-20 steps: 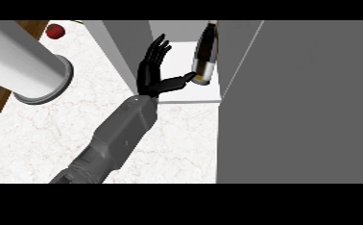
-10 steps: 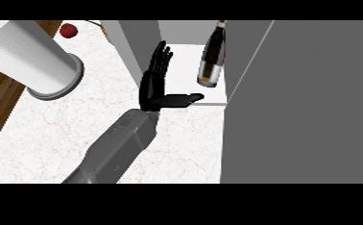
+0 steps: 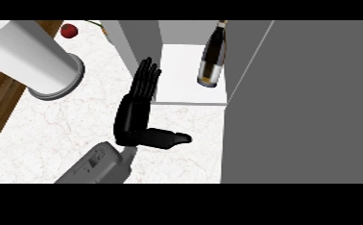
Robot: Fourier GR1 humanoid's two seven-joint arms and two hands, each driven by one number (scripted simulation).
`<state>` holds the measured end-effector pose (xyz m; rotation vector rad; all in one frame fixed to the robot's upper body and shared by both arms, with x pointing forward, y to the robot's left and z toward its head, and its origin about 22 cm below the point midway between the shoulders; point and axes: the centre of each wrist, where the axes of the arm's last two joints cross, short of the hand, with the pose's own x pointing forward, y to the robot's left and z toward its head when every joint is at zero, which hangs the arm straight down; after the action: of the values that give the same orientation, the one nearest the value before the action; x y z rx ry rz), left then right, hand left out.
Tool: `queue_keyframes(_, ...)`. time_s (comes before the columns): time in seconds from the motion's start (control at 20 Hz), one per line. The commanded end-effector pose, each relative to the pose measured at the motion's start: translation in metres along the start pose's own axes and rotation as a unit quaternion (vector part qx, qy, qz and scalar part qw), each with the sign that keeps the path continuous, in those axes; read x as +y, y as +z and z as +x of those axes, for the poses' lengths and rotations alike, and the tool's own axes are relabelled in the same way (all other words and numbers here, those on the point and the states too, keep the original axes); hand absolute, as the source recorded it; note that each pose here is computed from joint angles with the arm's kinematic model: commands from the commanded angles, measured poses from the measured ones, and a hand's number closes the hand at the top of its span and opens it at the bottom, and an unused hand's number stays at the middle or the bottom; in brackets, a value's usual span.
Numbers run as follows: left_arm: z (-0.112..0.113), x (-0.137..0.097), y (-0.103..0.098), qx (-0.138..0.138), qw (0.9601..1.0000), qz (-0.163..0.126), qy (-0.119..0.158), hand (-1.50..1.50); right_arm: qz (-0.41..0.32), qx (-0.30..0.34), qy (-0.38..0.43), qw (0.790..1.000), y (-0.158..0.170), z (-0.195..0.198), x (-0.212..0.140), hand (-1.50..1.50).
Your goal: Pick up the wine, place it into the cabinet and close the cabinet
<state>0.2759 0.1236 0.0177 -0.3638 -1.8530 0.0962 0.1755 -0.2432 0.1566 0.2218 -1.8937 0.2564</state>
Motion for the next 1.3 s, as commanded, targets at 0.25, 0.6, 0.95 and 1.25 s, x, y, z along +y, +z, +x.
queue_keyframes(0.25,0.069,-0.012,0.051,-0.016,0.9997,-0.002,0.020,-1.50,0.027,-0.001,0.013,1.000,-0.005,-0.002,0.009,-1.50)
queue_keyframes(0.6,0.080,0.011,0.082,-0.017,0.9993,0.031,-0.010,-1.50,0.159,0.044,0.085,0.983,-0.003,0.008,0.004,1.50)
queue_keyframes(0.95,0.120,0.035,0.109,-0.029,0.9967,0.069,-0.032,-1.50,0.242,0.072,0.016,0.968,0.028,0.026,0.029,1.50)
queue_keyframes(1.25,0.136,0.072,0.143,-0.037,0.9946,0.094,-0.026,-1.50,0.274,0.062,-0.020,0.959,0.031,0.035,0.062,1.50)
